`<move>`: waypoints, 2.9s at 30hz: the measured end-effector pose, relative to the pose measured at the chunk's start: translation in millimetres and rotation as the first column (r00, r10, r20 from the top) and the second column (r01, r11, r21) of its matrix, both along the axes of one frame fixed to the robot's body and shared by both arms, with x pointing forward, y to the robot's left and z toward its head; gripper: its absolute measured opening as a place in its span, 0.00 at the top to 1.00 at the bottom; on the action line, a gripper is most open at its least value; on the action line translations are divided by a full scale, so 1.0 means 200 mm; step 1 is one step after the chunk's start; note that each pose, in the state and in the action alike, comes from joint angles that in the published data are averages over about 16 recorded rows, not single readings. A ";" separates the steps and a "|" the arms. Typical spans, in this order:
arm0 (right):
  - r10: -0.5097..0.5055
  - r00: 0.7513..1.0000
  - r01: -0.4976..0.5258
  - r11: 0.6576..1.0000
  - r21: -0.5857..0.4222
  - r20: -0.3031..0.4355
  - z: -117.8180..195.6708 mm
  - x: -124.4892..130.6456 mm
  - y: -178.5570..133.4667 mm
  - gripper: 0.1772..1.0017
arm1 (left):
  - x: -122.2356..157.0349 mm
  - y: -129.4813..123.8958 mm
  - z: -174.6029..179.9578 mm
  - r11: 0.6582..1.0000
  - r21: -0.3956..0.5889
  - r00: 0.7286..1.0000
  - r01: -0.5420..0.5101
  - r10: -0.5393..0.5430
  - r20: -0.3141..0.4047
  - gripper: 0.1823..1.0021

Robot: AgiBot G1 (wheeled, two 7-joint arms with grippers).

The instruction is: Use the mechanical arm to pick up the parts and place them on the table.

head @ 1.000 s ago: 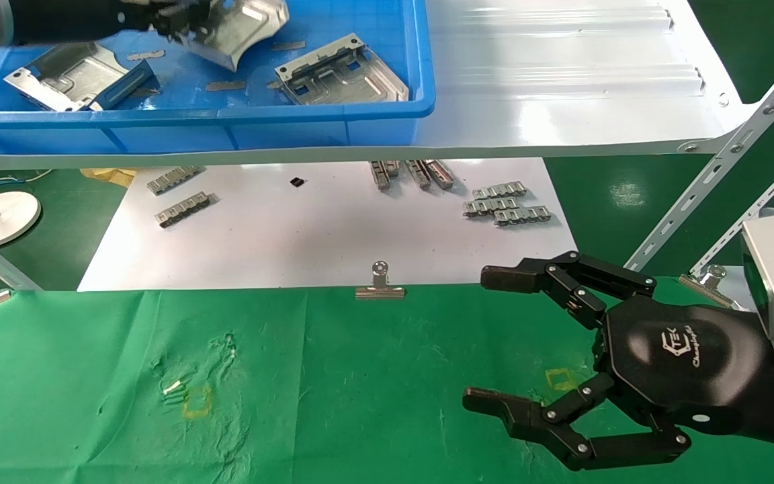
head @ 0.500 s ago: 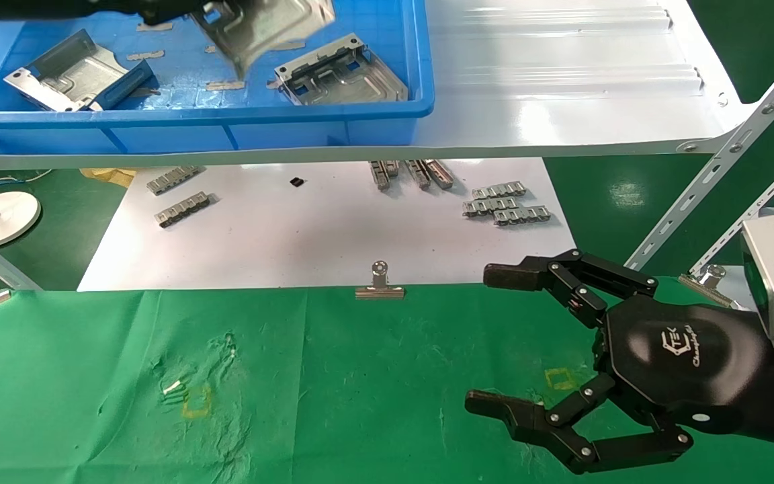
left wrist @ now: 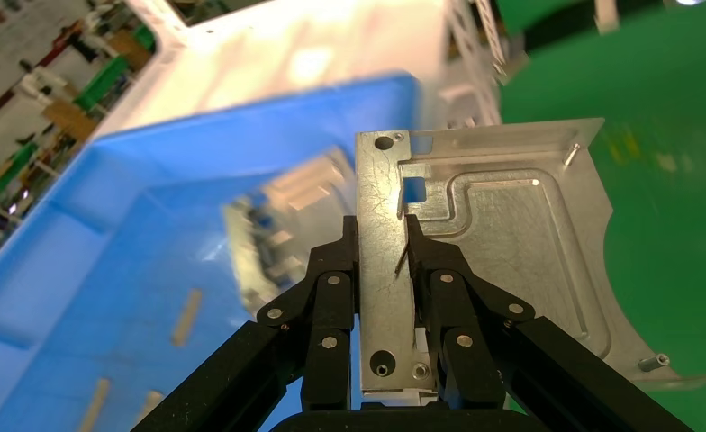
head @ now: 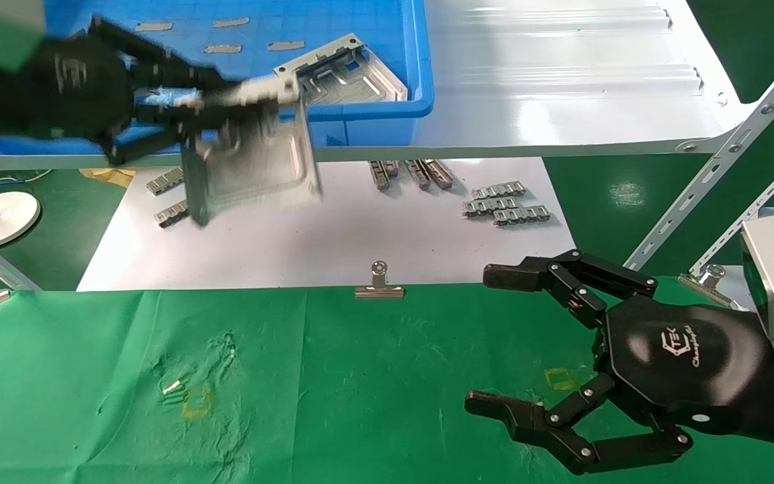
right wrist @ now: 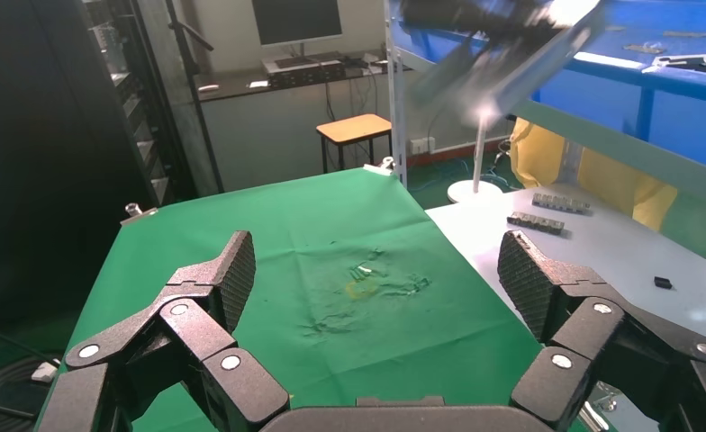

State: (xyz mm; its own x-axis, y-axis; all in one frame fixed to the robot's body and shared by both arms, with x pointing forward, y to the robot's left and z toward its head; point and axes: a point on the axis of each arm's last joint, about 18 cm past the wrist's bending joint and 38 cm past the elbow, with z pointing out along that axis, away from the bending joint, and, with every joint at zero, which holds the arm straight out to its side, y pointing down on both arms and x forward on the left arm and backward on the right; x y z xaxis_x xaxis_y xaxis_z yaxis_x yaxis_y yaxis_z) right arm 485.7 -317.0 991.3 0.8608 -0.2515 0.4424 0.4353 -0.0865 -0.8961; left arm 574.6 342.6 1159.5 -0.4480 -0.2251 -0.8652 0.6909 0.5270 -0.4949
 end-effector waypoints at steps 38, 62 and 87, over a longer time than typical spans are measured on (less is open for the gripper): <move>0.000 1.000 0.000 1.000 0.000 0.000 0.00 0.00 0.00 0.00 | 0.26 0.30 -1.02 0.946 0.306 0.960 -0.109 0.180 -0.215 0.84; -0.001 1.000 0.001 1.000 0.000 0.000 0.00 0.00 0.00 0.00 | 0.24 0.28 -0.95 0.991 0.044 0.947 -0.124 0.131 -0.295 0.33; -0.001 1.000 0.001 1.000 0.000 0.000 0.00 0.00 0.00 0.00 | 0.14 0.10 -0.92 0.991 -0.132 0.947 0.003 -0.045 -0.319 0.01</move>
State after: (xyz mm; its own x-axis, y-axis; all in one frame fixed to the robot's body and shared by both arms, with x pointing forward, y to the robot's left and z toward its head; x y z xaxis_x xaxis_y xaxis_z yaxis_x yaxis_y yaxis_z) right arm 485.7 -317.1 991.2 0.8608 -0.2521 0.4421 0.4350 -0.0864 -0.8963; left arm 602.3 362.3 974.6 -0.7033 -0.3098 -0.6398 0.4965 0.4301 -0.7540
